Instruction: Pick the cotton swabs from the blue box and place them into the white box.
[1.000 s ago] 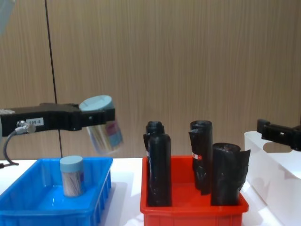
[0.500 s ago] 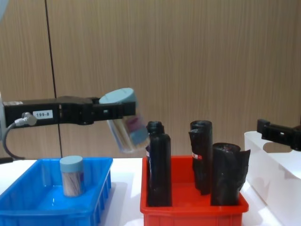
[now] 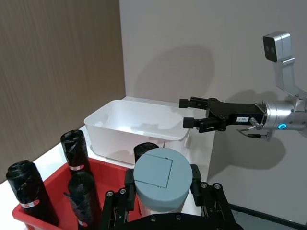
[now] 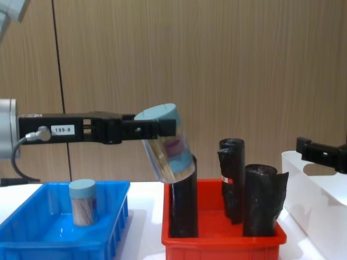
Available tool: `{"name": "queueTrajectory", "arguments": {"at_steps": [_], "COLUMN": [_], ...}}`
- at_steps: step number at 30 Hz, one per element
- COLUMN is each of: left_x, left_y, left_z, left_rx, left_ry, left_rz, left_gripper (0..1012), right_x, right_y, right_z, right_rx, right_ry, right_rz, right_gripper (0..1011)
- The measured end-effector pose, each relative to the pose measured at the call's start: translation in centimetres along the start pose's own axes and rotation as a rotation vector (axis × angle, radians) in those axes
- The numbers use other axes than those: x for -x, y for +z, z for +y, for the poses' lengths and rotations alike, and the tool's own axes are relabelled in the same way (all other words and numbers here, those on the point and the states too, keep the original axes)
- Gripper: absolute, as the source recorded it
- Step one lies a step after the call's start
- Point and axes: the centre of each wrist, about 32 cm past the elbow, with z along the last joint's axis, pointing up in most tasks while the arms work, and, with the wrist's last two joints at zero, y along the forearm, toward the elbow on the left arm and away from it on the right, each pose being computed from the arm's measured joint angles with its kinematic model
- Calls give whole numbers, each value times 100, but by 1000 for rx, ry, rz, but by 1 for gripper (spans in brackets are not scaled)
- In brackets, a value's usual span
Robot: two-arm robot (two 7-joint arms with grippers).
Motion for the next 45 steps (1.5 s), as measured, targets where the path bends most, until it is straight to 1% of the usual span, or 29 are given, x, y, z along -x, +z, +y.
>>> {"name": "queueTrajectory", "arguments": {"at_steps": [14, 22, 35, 37, 38, 45], "left_x": [-39, -48, -56, -56, -56, -57], "left_y": [36, 44, 52, 53, 53, 51], "left_z": [-55, -68, -76, -77, -78, -80], "left_rx": [-19, -23, -26, -26, -26, -27], "left_ry": [-31, -38, -42, -43, -43, -44], "left_rz": [-3, -3, -4, -4, -4, -3], "left_gripper": [669, 669, 669, 669, 669, 669], "right_x": [-1, -20, -133, -163, -163, -234], "right_y": [0, 12, 128, 160, 160, 246], "right_z": [0, 2, 45, 61, 61, 122], "right_rx": [0, 7, 45, 57, 57, 83], "right_ry": [2, 35, 175, 217, 217, 328], "right_rz": [0, 6, 43, 51, 51, 61], "right_gripper": [1002, 1001, 1002, 1001, 1002, 1002]}}
